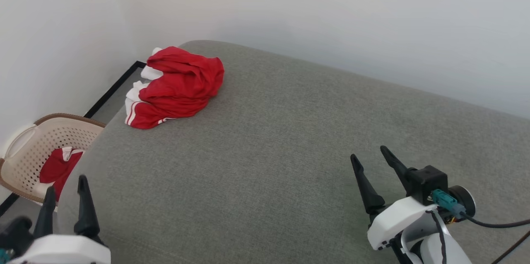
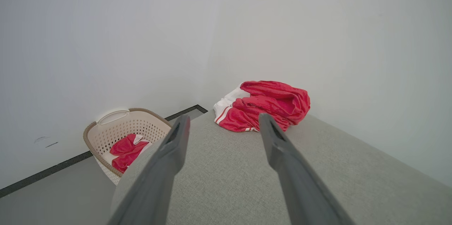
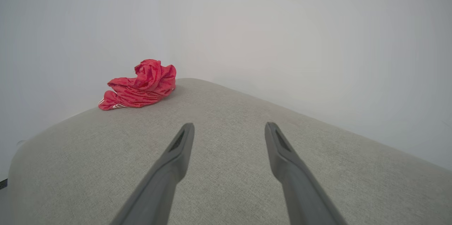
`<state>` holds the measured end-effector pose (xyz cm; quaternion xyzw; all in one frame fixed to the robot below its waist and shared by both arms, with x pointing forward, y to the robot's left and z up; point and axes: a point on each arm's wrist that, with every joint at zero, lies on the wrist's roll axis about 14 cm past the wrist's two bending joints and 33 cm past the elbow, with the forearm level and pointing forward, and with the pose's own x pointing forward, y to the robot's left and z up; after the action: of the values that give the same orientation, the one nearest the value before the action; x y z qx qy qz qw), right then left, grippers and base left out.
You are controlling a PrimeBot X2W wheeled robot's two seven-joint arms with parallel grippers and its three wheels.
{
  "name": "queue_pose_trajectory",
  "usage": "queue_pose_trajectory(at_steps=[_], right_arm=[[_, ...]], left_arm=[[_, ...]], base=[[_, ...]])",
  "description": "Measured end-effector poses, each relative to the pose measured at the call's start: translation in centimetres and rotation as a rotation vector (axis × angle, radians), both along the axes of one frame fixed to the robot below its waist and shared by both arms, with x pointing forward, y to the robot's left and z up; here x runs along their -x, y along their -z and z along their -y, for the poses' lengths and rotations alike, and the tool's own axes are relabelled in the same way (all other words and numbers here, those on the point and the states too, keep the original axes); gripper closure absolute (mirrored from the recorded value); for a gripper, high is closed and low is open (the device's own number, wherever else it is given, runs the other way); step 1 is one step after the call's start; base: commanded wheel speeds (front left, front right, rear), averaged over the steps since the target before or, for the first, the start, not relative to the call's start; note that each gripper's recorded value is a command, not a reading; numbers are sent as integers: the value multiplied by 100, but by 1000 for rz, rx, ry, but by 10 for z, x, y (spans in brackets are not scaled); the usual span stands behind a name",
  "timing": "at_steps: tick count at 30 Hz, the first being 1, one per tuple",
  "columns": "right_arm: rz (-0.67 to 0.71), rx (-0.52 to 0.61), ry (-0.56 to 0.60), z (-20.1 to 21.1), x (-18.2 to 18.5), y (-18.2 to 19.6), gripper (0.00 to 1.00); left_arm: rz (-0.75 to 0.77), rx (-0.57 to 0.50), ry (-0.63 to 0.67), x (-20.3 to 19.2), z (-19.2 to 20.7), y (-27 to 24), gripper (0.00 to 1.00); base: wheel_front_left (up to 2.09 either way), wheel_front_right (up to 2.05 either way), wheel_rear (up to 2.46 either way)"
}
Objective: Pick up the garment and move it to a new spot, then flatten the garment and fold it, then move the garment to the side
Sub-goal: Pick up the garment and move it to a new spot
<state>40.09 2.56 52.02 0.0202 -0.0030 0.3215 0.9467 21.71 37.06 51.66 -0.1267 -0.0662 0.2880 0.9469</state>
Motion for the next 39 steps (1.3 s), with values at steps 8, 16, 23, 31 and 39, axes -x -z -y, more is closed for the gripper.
queue_pose_trajectory(at_steps=[8,16,23,31,39], right_arm=[[-16,-8,56,17,-9,6,0],[-27,-9,95,29,-25,11,0],[-32,2,138,43,-43,18,0],[-63,31,181,61,-67,38,0],[-94,75,214,78,-85,61,0]], left_arm=[[21,-36,57,-37,-6,-21,0],[-5,-74,137,-97,-14,-37,0],[-47,-72,174,-146,-26,-38,0],[-179,-40,194,-208,-46,-17,0],[-376,33,210,-254,-50,29,0]], base=[[0,0,0],[0,0,0],[0,0,0],[0,0,0],[0,0,0]])
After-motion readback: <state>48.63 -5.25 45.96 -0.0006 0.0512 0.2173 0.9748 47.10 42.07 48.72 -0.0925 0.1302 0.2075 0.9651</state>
